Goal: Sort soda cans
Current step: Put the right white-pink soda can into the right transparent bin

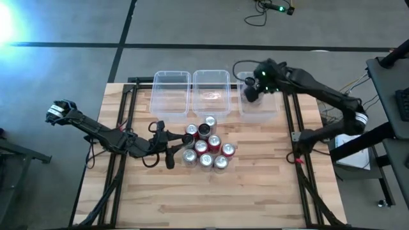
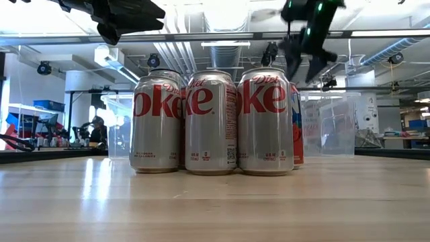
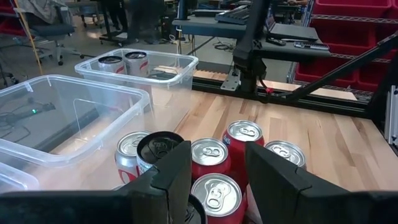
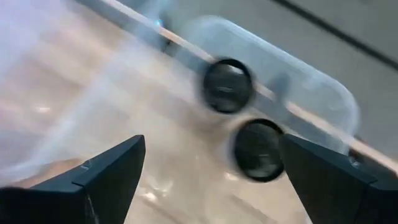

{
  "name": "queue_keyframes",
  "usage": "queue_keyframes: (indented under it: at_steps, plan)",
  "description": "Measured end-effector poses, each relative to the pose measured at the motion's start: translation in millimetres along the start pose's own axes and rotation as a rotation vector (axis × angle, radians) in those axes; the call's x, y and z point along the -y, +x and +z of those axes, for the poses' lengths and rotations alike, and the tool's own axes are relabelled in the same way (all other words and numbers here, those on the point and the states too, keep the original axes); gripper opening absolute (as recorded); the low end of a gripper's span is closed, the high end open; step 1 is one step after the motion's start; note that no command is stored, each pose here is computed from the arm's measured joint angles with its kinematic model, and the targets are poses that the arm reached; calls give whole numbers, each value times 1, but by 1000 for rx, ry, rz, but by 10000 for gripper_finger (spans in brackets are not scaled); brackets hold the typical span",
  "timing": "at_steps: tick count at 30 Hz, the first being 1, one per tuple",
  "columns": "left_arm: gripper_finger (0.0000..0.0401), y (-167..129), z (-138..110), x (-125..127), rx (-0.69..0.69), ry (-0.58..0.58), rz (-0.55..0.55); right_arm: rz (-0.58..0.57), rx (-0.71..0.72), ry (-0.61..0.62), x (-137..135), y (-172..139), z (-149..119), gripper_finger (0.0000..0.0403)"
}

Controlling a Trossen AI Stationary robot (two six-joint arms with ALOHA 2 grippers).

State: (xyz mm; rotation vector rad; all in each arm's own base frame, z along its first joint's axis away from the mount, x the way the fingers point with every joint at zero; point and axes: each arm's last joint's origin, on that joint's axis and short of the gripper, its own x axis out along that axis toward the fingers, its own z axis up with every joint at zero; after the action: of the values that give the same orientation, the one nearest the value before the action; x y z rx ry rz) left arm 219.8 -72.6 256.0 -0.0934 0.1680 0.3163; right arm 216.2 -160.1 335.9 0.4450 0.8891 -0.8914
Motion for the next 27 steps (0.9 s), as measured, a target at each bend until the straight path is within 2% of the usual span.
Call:
queue_keyframes:
  at_steps: [4, 9, 14, 19, 22, 27]
  plan:
    - [134, 0, 1, 0, 8, 1, 0, 130, 118, -111, -32, -33, -12, 363]
    - [134, 0, 2, 0, 18, 11, -1, 268, 261, -272, -79, -58, -30, 364]
    - [134, 0, 3, 1, 26, 4, -1, 410, 343, -401, -129, -68, -50, 364]
    - [134, 0, 4, 1, 31, 0, -2, 607, 466, -538, -196, -75, -76, 364]
    - [135, 0, 4, 0, 32, 1, 8, 654, 506, -642, -226, -78, -87, 364]
    - [154, -4, 5, -2, 40, -8, 63, 642, 504, -741, -257, -71, -89, 364]
